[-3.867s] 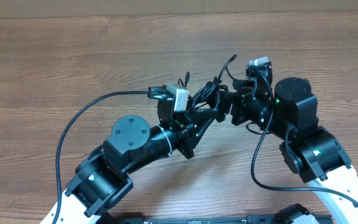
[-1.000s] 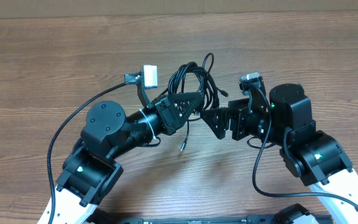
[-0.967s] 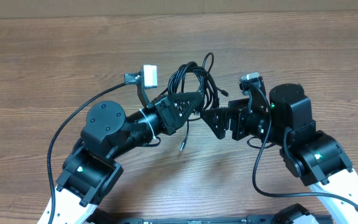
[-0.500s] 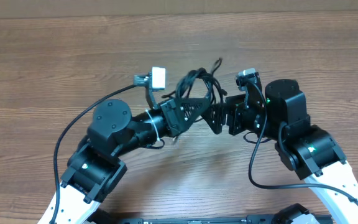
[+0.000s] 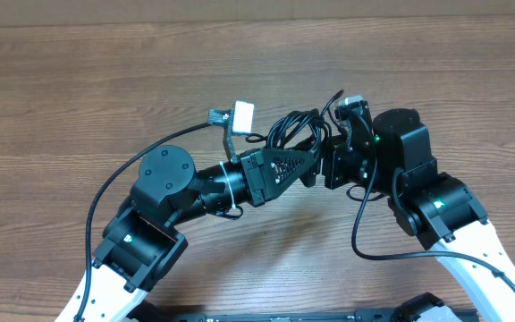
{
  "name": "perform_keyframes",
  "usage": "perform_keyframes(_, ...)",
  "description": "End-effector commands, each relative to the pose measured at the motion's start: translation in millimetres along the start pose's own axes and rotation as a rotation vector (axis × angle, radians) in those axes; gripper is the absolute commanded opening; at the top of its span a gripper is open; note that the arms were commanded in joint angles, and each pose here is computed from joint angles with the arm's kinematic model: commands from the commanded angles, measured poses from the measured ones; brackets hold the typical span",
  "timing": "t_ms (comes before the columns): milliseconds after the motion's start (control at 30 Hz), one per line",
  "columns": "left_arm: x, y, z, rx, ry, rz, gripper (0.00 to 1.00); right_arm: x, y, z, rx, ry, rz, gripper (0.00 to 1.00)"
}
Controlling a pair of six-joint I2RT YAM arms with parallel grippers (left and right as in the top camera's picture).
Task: Untangle cables
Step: 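Release the right gripper and pull it away from the bundle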
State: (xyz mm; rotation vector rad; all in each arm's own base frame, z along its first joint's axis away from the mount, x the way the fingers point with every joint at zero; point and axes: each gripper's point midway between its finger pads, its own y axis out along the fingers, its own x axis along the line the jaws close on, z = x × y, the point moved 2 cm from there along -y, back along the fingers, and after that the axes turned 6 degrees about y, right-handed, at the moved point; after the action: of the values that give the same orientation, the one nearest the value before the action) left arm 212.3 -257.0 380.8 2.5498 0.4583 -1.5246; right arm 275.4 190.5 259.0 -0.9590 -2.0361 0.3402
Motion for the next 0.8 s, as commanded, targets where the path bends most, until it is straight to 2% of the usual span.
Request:
perform_keyframes(0, 4.3, -4.9, -4.9, -0.020, 0.035, -0.029, 0.04, 17.7, -3.5, 3.2, 0.033, -0.027, -0.094, 1.00)
perform_keyframes(167, 17.8, -14.0, -19.2, -0.056, 0.016, -0.069, 0.04, 48.1, -23.9, 12.6, 0.045, -0.241, -0.264, 1.00)
perform_keyframes(267, 19.7, -20.0, -23.9, -0.049, -0.011, -0.059, 0.04, 51.6, -32.3, 15.8, 0.030, -0.339, -0.274, 0.99)
perform_keyframes(333, 18.9, -27.9, -23.9, -0.004, -0.036, -0.027, 0.04, 72.0, -46.4, 25.3, 0.024, -0.511, -0.413, 0.98)
perform_keyframes(400, 16.3, -31.8, -21.5, 0.032, -0.064, -0.001, 0.04, 82.6, -52.3, 30.0, 0.022, -0.585, -0.498, 0.98)
perform_keyframes(533, 10.5, -33.3, -13.8, 0.095, -0.079, 0.040, 0.04, 83.6, -51.6, 29.6, 0.013, -0.618, -0.509, 0.95)
perform_keyframes(633, 7.6, -33.9, -8.8, 0.130, -0.080, 0.059, 0.04, 88.2, -54.0, 28.7, -0.003, -0.655, -0.540, 0.82)
perform_keyframes(767, 4.4, -35.3, -3.9, 0.166, -0.080, 0.081, 0.04, 83.3, -50.7, 24.5, -0.014, -0.645, -0.493, 0.88)
